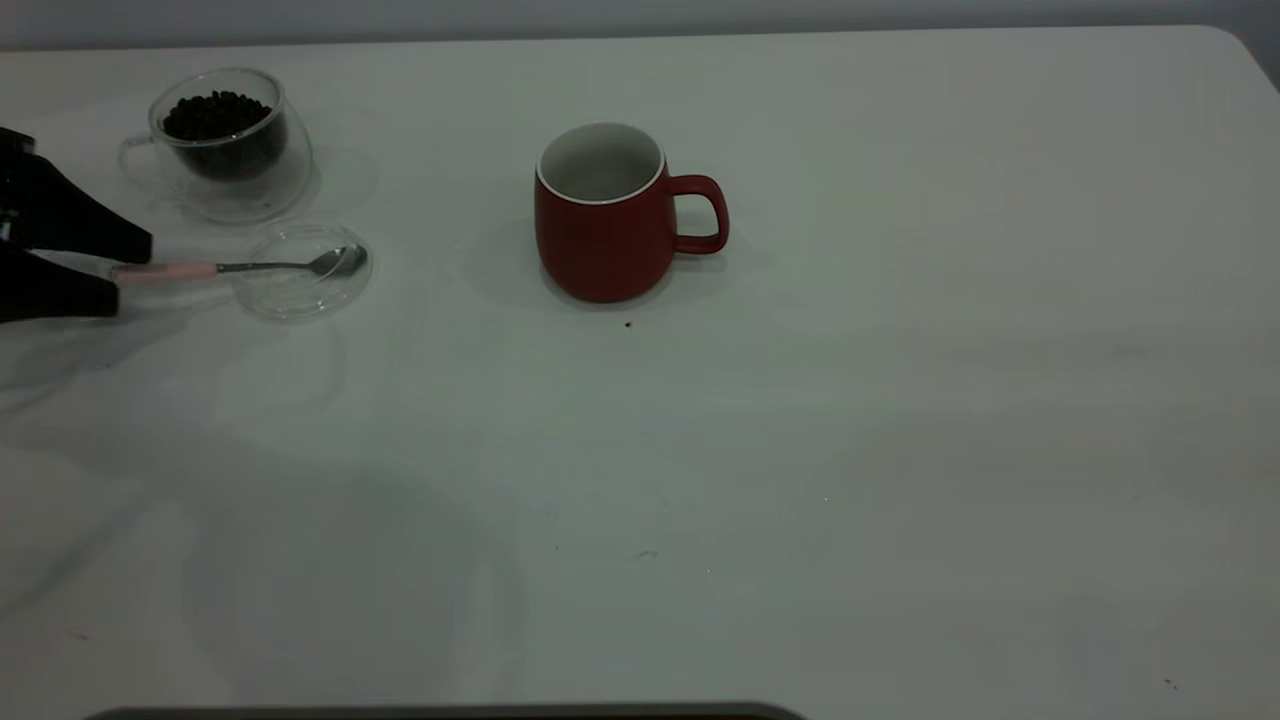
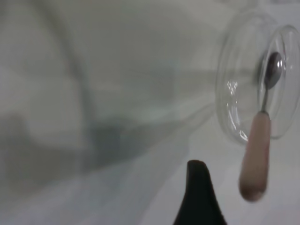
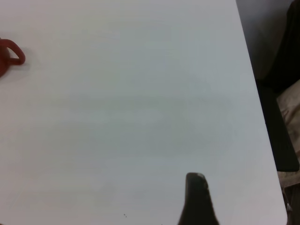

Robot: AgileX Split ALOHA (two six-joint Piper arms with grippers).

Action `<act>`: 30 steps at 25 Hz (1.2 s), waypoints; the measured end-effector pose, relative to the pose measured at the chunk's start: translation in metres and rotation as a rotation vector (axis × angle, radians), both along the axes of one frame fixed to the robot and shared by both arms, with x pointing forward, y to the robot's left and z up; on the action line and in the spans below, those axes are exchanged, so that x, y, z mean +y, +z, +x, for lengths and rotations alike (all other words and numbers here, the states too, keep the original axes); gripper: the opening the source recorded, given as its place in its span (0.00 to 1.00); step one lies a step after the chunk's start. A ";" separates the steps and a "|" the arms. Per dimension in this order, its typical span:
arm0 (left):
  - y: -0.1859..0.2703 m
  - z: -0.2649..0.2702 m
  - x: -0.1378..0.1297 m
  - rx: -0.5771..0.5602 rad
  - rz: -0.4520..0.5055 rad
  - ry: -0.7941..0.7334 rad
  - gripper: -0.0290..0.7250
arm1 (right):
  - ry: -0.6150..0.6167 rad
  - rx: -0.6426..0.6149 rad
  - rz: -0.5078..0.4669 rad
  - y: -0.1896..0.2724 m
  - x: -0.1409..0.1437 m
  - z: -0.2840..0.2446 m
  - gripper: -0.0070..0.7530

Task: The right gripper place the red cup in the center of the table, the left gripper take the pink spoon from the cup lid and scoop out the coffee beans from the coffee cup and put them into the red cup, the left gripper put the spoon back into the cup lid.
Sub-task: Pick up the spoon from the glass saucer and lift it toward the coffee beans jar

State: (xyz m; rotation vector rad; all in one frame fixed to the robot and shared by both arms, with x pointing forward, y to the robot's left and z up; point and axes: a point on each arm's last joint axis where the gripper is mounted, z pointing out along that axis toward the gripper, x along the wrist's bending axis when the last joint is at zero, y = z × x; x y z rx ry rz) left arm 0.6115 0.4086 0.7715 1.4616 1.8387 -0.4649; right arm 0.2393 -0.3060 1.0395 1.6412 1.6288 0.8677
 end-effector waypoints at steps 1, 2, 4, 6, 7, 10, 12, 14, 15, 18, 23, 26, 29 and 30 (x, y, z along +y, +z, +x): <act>-0.003 0.000 -0.001 0.000 -0.010 0.011 0.83 | 0.000 0.000 0.000 0.000 0.000 0.000 0.77; -0.006 0.001 -0.003 0.002 -0.020 0.017 0.83 | 0.000 0.000 0.000 0.000 0.000 0.000 0.77; -0.010 0.001 -0.005 0.004 -0.033 0.022 0.83 | 0.000 0.000 0.000 0.000 0.000 0.000 0.77; -0.012 0.001 -0.007 -0.001 -0.035 0.019 0.83 | 0.000 0.000 0.000 0.000 0.000 0.000 0.77; -0.012 0.001 -0.007 -0.003 -0.036 0.018 0.83 | 0.000 0.000 0.000 0.000 0.000 0.000 0.77; -0.012 0.001 -0.009 -0.007 -0.039 0.016 0.82 | 0.000 0.000 0.000 0.000 0.000 0.000 0.77; -0.012 0.002 -0.009 -0.007 -0.041 0.014 0.81 | 0.000 0.000 0.000 0.000 0.000 0.000 0.77; -0.012 0.002 -0.010 -0.007 -0.042 0.012 0.78 | 0.000 0.000 0.000 0.000 0.000 0.000 0.77; -0.012 0.002 -0.010 -0.006 -0.045 0.012 0.76 | 0.000 0.000 0.000 0.000 0.000 0.000 0.77; -0.012 0.001 -0.011 -0.006 -0.052 0.007 0.67 | 0.000 0.000 0.000 0.000 0.000 0.000 0.77; -0.012 0.001 -0.012 -0.007 -0.054 0.005 0.49 | 0.000 0.000 0.000 0.000 0.000 0.000 0.77; -0.011 0.001 -0.009 0.007 -0.066 0.023 0.35 | 0.000 0.000 0.000 0.000 0.000 0.000 0.77; -0.008 -0.001 -0.007 0.027 -0.109 0.043 0.26 | 0.000 0.000 0.000 0.000 0.000 0.000 0.77; -0.007 -0.001 -0.008 0.030 -0.122 0.041 0.23 | 0.000 0.000 0.000 0.000 0.000 0.000 0.77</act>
